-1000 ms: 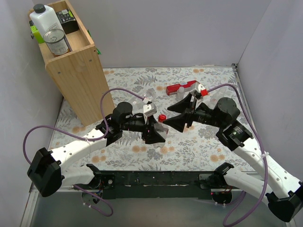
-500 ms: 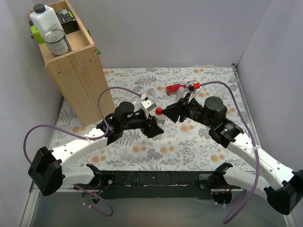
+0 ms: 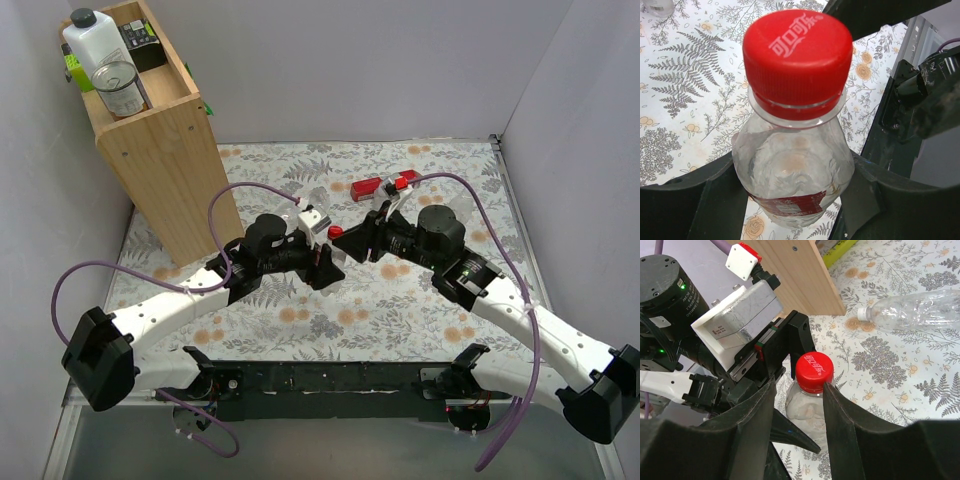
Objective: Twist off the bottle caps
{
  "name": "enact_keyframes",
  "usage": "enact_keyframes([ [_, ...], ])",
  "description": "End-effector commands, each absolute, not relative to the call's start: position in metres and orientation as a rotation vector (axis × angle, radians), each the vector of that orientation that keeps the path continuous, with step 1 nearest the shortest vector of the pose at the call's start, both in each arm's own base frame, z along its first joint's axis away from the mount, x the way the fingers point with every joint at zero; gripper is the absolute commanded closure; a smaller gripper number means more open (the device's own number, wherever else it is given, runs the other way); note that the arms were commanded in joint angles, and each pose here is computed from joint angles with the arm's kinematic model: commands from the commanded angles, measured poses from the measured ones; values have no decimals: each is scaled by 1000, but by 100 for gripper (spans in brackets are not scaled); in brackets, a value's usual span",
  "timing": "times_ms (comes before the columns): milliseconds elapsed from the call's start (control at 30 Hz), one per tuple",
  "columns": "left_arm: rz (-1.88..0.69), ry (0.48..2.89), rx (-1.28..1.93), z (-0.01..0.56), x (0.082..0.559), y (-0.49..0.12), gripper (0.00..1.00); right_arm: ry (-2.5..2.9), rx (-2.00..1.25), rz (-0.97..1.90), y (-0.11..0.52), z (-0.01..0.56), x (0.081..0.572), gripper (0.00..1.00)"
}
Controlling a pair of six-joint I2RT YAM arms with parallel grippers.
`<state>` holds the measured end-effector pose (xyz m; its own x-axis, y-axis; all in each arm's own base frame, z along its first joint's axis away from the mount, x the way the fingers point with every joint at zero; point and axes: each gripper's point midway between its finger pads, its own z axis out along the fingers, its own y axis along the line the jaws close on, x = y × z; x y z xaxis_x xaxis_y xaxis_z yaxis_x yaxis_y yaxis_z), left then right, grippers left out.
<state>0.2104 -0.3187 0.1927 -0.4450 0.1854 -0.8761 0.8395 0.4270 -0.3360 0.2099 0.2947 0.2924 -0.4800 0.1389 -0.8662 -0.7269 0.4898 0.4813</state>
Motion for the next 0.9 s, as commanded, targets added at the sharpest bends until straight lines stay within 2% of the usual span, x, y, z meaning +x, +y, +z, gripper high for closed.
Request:
enact_keyframes([
  [0,-1033,1850,865,208,215,-323,82,1689,-487,1144,299,323,214,50],
  [700,-1030,1850,925,202,203,-332,83,1691,-502,1149,308,321,218,52],
  [800,-1048,1836,931,206,200,-333,83,1704,-504,1149,309,316,217,57],
  [867,-1062,1830,937,207,198,-333,83,1709,-507,1148,310,313,217,65],
])
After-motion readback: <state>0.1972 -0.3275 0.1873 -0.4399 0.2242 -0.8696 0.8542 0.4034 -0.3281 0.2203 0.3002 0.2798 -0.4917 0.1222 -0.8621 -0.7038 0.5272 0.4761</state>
